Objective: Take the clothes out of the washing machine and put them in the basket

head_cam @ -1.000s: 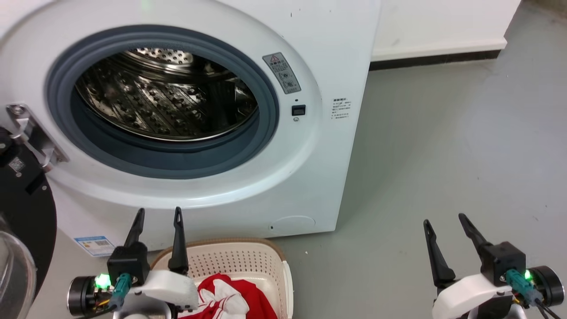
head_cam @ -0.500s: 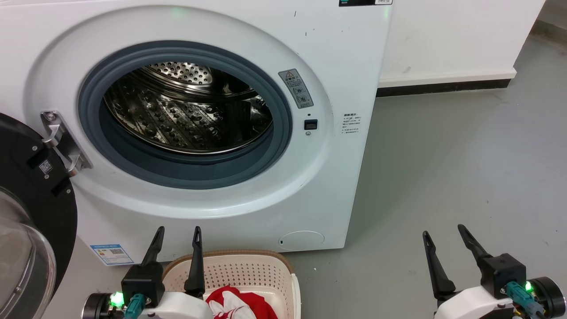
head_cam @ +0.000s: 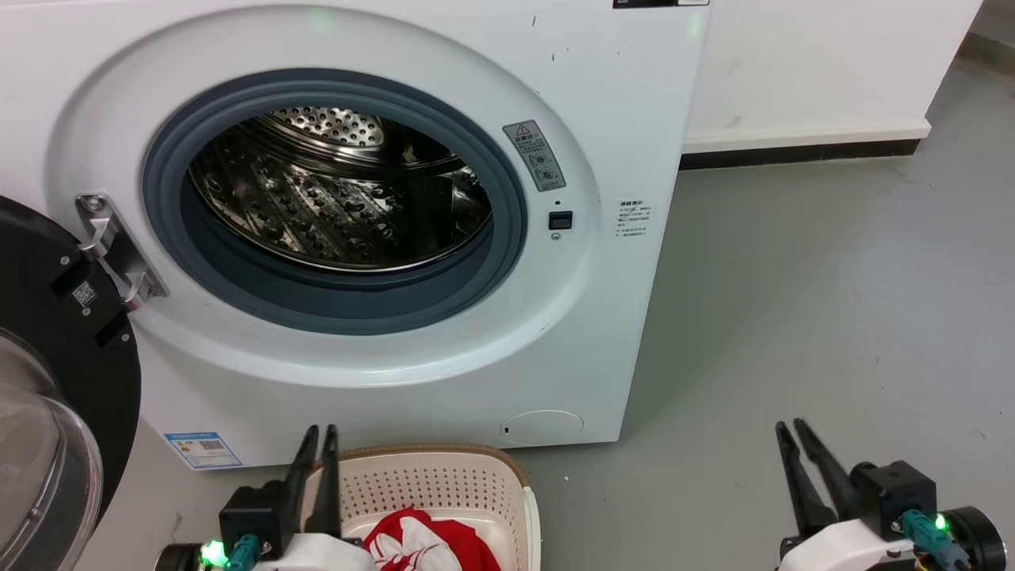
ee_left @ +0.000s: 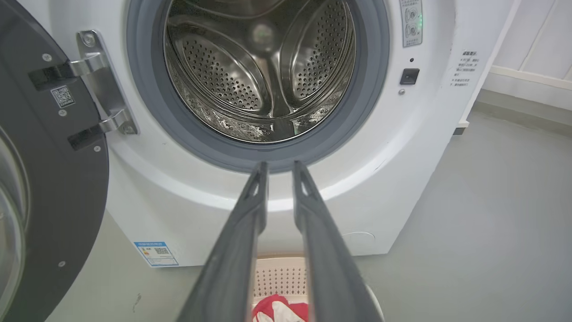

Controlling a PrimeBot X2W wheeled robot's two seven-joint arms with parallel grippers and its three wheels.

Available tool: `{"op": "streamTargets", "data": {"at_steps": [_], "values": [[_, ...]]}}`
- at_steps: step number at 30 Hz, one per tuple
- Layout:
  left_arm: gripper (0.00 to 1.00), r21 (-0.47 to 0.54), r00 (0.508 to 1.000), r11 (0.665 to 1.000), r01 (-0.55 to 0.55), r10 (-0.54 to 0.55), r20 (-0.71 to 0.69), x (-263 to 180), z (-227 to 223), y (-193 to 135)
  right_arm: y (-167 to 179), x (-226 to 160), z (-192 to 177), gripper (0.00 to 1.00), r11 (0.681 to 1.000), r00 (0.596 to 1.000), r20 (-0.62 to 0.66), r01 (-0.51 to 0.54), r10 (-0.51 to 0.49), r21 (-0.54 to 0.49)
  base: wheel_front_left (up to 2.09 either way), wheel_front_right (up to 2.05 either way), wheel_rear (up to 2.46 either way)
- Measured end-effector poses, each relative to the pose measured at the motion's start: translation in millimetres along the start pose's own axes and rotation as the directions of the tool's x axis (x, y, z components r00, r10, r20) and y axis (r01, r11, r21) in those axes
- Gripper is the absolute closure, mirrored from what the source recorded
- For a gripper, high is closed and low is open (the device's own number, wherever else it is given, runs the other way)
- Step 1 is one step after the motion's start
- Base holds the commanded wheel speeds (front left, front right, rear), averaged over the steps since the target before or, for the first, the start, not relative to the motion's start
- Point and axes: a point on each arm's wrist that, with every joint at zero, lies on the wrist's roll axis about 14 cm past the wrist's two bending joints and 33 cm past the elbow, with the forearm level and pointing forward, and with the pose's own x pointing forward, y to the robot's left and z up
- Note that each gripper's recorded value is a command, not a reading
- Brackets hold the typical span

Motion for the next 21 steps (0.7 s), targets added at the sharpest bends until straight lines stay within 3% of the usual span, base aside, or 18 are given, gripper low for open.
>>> {"op": "streamTargets", "data": {"at_steps": [9, 21], "values": [[1.0, -0.175, 0.998, 0.984, -0.039, 0.029, -0.061, -1.0, -12.6, 9.3, -1.3, -0.8, -6.4, 1.0, 0.981, 1.0, -0.008, 0.009, -0.007, 0.196, 0.0, 0.0, 0.0], [1.0, -0.388, 0.995, 0.918, -0.081, 0.049, -0.093, 2.2, -16.6, 18.3, -5.5, 7.0, -3.5, 1.0, 0.907, 1.0, 0.005, 0.015, -0.018, 0.421, 0.0, 0.0, 0.0]]}}
